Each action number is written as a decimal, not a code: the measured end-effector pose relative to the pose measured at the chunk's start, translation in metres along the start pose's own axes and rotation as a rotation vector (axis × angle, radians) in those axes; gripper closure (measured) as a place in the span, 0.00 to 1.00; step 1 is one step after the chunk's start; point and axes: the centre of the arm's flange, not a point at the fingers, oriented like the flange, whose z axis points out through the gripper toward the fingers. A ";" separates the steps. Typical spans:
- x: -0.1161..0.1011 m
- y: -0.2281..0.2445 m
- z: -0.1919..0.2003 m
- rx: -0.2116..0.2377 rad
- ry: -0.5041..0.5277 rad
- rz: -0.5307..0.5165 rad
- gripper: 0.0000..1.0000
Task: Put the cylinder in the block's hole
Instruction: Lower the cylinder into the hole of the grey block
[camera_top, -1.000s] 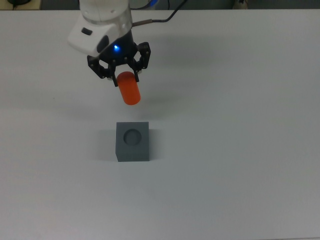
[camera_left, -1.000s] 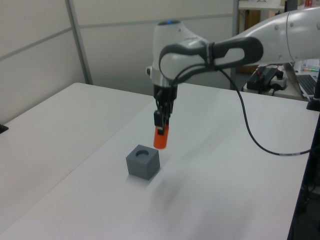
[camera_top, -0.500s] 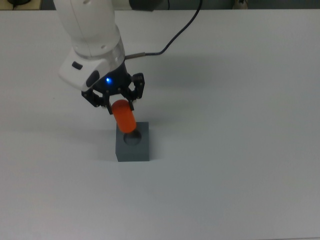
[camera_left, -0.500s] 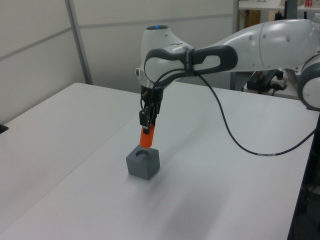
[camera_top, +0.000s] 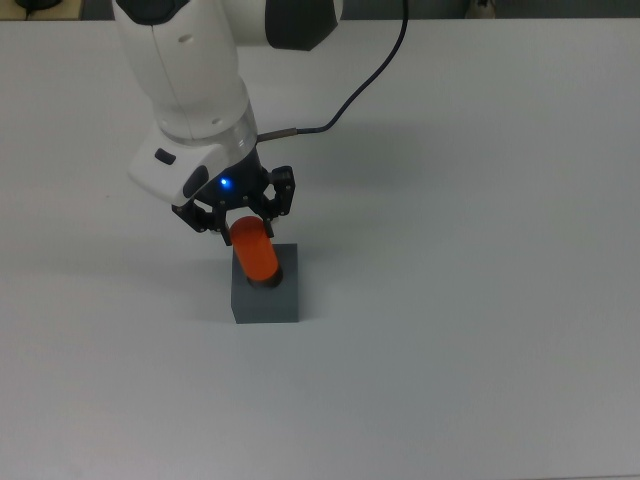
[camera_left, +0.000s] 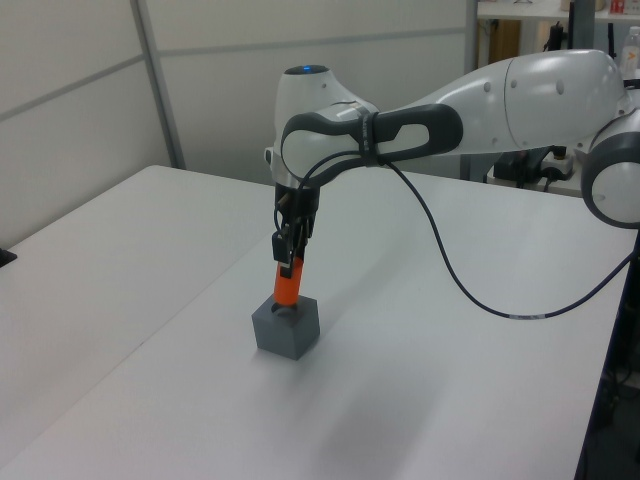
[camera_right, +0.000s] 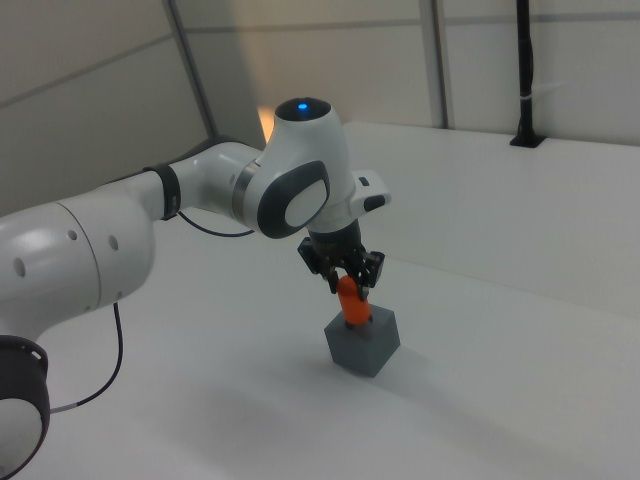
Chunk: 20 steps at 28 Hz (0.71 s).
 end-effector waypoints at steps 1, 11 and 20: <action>0.000 0.000 0.004 0.001 -0.005 -0.001 0.49; 0.001 0.000 0.014 0.004 -0.018 0.000 0.49; 0.001 0.000 0.014 0.004 -0.018 0.000 0.49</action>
